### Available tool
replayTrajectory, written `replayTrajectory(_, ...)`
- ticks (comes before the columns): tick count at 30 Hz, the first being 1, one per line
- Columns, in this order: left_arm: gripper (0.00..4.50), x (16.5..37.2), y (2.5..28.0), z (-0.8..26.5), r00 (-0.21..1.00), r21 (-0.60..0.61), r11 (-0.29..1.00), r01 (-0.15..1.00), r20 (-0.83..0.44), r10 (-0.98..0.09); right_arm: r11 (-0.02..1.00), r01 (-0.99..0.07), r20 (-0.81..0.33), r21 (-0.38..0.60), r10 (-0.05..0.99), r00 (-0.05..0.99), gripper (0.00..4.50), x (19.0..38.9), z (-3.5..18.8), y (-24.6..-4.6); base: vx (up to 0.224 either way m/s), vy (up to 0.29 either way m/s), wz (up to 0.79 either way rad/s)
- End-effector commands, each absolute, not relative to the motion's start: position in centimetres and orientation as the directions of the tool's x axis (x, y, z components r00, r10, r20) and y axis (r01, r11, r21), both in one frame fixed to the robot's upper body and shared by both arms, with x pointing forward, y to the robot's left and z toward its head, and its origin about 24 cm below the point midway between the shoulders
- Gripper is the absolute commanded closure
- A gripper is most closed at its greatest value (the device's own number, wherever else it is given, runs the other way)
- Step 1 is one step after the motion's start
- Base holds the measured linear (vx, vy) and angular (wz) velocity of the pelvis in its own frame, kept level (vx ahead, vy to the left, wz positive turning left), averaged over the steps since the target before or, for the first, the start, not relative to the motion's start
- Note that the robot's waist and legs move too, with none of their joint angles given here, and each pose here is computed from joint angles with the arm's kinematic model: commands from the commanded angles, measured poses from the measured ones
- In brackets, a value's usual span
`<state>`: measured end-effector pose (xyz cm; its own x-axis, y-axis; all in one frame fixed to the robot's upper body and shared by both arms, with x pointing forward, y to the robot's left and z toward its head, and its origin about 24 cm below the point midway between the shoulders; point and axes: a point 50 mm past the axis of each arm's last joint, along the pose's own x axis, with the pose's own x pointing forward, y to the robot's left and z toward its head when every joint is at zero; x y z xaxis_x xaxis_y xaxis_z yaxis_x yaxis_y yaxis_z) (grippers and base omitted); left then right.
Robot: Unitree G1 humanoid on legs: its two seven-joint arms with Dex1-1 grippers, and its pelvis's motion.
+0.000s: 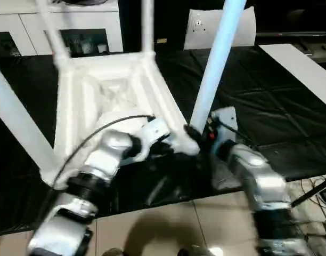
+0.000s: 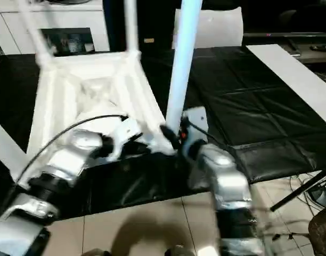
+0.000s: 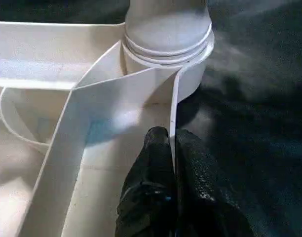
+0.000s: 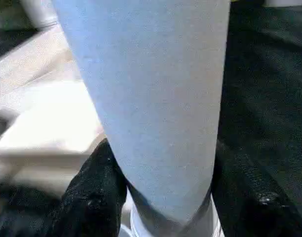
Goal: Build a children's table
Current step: Rotate leg to tighten
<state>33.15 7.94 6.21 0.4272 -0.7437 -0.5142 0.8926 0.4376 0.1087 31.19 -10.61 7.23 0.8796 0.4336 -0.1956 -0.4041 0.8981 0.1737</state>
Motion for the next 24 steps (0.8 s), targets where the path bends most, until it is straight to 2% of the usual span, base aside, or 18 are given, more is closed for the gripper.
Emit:
replayTrajectory(1,4.5,33.4,4.7,8.3,0.497,0.158,0.475,0.866,-0.389,-0.776,0.747,-0.587,-0.201,0.312,0.656,0.728,2.48,29.6,6.4,-4.1,0.0,0.0,0.0)
replayTrajectory(2,4.5,33.5,4.6,8.3,0.499,0.17,0.472,0.865,-0.391,-0.773,0.745,-0.584,-0.187,0.323,0.655,0.732,2.48,29.6,6.5,-4.0,0.0,0.0,0.0)
replayTrajectory(3,4.5,33.5,4.6,8.3,0.5,0.178,0.47,0.864,-0.392,-0.772,0.745,-0.579,-0.175,0.331,0.652,0.738,1.93,29.7,6.7,-3.9,0.0,0.0,0.0)
replayTrajectory(6,4.5,33.4,4.8,8.3,0.491,0.185,0.456,0.87,-0.405,-0.772,0.754,-0.567,-0.152,0.332,0.636,0.757,1.77,29.8,7.0,-4.4,0.0,0.0,0.0)
replayTrajectory(7,4.5,33.4,5.2,8.2,0.481,0.188,0.444,0.876,-0.416,-0.772,0.755,-0.577,-0.139,0.312,0.637,0.758,1.7,29.8,7.1,-5.1,0.0,0.0,0.0)
replayTrajectory(8,4.5,33.4,5.4,8.1,0.479,0.191,0.44,0.877,-0.419,-0.772,0.755,-0.583,-0.136,0.301,0.639,0.757,1.42,29.8,7.1,-5.3,0.0,0.0,0.0)
replayTrajectory(9,4.5,33.5,5.9,8.0,0.468,0.202,0.423,0.883,-0.428,-0.773,0.755,-0.606,-0.123,0.252,0.646,0.753,1.34,29.7,7.2,-6.4,0.0,0.0,0.0)
replayTrajectory(11,4.5,33.4,6.4,7.9,0.452,0.204,0.403,0.892,-0.433,-0.78,0.752,-0.621,-0.11,0.222,0.652,0.75,1.31,29.7,7.3,-7.5,0.0,0.0,0.0)
replayTrajectory(14,4.5,33.1,7.0,7.6,0.41,0.205,0.356,0.912,-0.436,-0.801,0.736,-0.652,-0.092,0.184,0.673,0.734,0.87,29.7,7.5,-9.2,0.0,0.0,0.0)
replayTrajectory(15,4.5,32.8,7.7,7.4,0.361,0.201,0.302,0.932,-0.434,-0.825,0.708,-0.693,-0.102,0.136,0.706,0.701,0.83,29.6,7.5,-10.7,0.0,0.0,0.0)
replayTrajectory(17,4.5,32.7,8.0,7.4,0.344,0.194,0.287,0.938,-0.436,-0.832,0.693,-0.711,-0.109,0.115,0.721,0.685,0.76,29.5,7.5,-11.3,0.0,0.0,0.0)
replayTrajectory(18,4.5,32.5,8.3,7.3,0.3,0.196,0.235,0.952,-0.442,-0.846,0.668,-0.739,-0.122,0.088,0.743,0.658,0.58,29.3,7.5,-12.0,0.0,0.0,0.0)
replayTrajectory(19,4.5,32.5,8.3,7.3,0.3,0.196,0.235,0.952,-0.442,-0.846,0.668,-0.739,-0.122,0.088,0.743,0.658,0.46,29.3,7.5,-12.0,0.0,0.0,0.0)
replayTrajectory(22,4.5,31.7,9.6,7.1,0.174,0.187,0.096,0.978,-0.47,-0.865,0.588,-0.808,-0.163,0.048,0.802,0.574,0.26,28.6,7.3,-13.2,0.0,0.0,0.0)
replayTrajectory(24,4.5,31.5,10.2,7.0,0.127,0.166,0.053,0.985,-0.478,-0.869,0.543,-0.838,-0.172,0.049,0.831,0.529,0.26,28.2,7.3,-13.5,0.0,0.0,0.0)
